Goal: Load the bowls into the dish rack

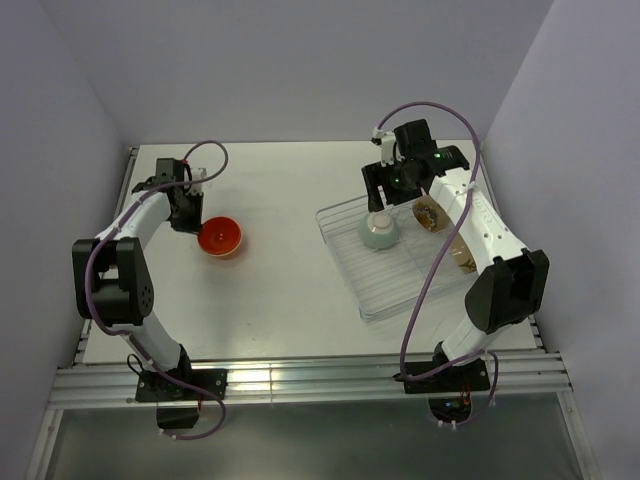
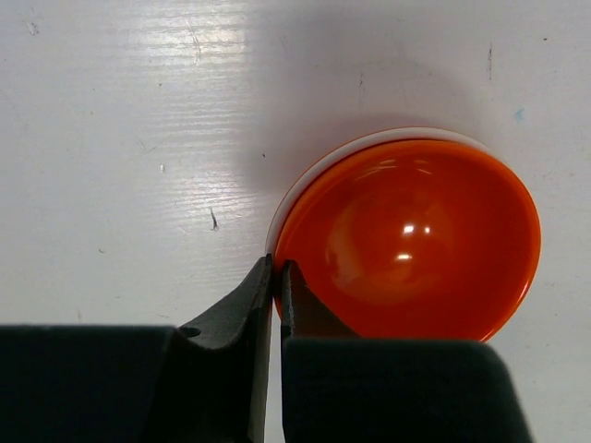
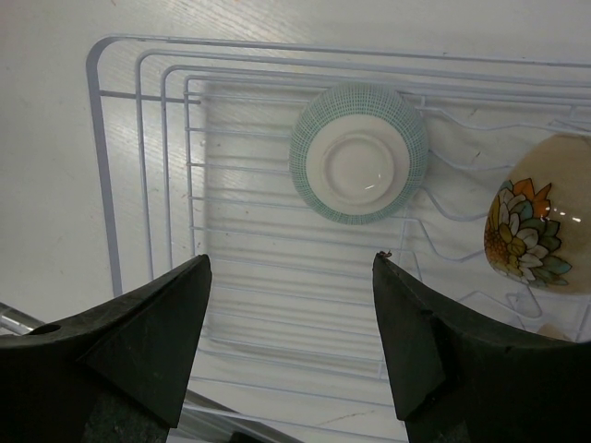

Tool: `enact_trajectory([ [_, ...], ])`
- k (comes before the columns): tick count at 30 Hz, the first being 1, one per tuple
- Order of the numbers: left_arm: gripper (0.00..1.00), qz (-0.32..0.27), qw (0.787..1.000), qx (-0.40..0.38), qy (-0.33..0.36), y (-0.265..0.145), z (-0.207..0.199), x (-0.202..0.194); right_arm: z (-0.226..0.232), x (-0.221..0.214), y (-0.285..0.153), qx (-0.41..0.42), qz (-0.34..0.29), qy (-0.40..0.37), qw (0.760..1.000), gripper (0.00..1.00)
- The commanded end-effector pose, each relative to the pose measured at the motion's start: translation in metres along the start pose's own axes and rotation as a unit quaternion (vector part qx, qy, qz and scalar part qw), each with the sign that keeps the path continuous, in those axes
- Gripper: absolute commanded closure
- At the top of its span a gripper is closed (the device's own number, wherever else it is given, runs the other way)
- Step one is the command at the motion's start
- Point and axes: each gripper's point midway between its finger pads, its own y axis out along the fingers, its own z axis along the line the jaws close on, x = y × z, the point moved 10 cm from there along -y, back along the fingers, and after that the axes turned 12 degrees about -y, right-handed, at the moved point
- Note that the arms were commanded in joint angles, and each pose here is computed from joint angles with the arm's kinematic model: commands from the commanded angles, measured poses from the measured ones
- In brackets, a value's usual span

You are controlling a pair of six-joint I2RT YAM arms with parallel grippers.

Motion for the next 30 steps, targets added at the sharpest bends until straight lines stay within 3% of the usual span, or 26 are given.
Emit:
enact_trajectory([
  [1, 1.0, -0.032, 0.999, -0.011, 0.002, -0.019, -0.006, 0.016, -0.002, 0.002, -0.002, -0.001, -0.009, 0.006, 1.0, 0.23],
  [15, 1.0, -0.047, 0.995, -0.083, 0.002, -0.056, -0.023, 0.03, 0.001, 0.005, -0.013, 0.009, -0.028, -0.002, 1.0, 0.21],
  [21, 1.0, -0.091, 0.985, -0.146, -0.003, -0.087, -0.036, 0.036, 0.01, 0.011, -0.027, 0.054, -0.072, -0.001, 0.996, 0.21],
  [26, 1.0, -0.157, 0.953, -0.257, 0.04, -0.128, -0.067, 0.034, 0.027, 0.018, -0.047, 0.139, -0.134, -0.003, 0.981, 0.21],
  [30, 1.0, -0.201, 0.92, -0.333, 0.052, -0.153, -0.086, 0.027, 0.046, 0.026, -0.06, 0.246, -0.168, 0.029, 0.954, 0.19],
])
